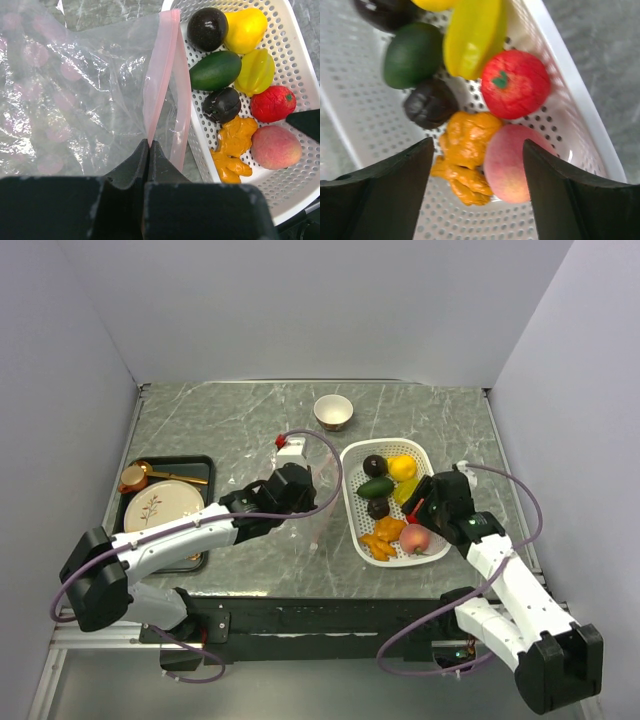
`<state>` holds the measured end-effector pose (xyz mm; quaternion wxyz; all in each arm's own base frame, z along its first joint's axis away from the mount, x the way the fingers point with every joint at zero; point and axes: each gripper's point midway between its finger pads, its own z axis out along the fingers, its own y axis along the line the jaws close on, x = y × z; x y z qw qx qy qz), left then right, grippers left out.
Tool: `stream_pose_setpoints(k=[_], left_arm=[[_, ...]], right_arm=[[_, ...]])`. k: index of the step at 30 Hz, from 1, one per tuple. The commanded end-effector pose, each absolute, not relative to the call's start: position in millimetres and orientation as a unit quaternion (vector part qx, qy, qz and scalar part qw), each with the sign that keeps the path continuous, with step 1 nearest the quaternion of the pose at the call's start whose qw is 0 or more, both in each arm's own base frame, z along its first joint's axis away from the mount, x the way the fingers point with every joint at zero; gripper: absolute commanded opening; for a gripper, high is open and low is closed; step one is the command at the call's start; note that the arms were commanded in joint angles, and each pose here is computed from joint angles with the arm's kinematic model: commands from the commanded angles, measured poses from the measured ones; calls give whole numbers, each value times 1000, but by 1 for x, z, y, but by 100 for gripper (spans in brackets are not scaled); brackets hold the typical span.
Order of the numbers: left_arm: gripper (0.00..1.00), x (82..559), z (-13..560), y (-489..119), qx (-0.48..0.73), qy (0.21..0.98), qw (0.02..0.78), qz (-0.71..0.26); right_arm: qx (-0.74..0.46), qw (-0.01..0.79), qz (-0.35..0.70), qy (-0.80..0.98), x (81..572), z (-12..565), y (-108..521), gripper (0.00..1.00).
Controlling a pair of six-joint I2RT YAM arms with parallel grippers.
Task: Place the food in the zip-top bag and seal the zipper
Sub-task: Open the zipper of the food storage bag at the center of the board, then pick up the fake fruit from the bin.
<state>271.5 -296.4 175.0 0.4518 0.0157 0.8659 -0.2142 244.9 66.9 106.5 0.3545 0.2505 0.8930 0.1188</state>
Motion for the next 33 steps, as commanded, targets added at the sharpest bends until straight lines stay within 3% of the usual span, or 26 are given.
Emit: stream_pose_setpoints(k=[1, 3, 10, 19, 22, 23, 25, 26, 29, 33], left_arm=[[1, 274, 198, -300, 17, 849, 471, -239], [1, 275, 199, -300, 15, 849, 471, -240], [1, 273, 195, -304, 16, 849, 466, -248], [1, 271, 198, -299, 16, 846, 472, -248], [1, 272, 199, -297, 15, 845, 474, -247], [1, 272, 199, -297, 16, 845, 474, -246], [1, 272, 199, -295, 15, 846, 475, -241], [1, 272, 198, -294, 16, 847, 475, -238], [1, 273, 200, -293, 13, 846, 477, -238], [1, 270, 198, -293, 12, 846, 474, -244]], right_arm=[[244, 313, 56, 916, 224, 81, 58, 85], [229, 310, 69, 920, 222, 79, 64, 100], [254, 302, 30, 919, 215, 77, 54, 100], [224, 256, 7, 940, 199, 57, 72, 93], [227, 259, 8, 939, 196, 56, 70, 80], [226, 260, 10, 939, 196, 57, 71, 71], [225, 269, 17, 937, 198, 62, 72, 65], [226, 274, 18, 935, 200, 65, 71, 53], [223, 297, 35, 928, 210, 83, 76, 33], [216, 331, 63, 916, 226, 107, 84, 32]])
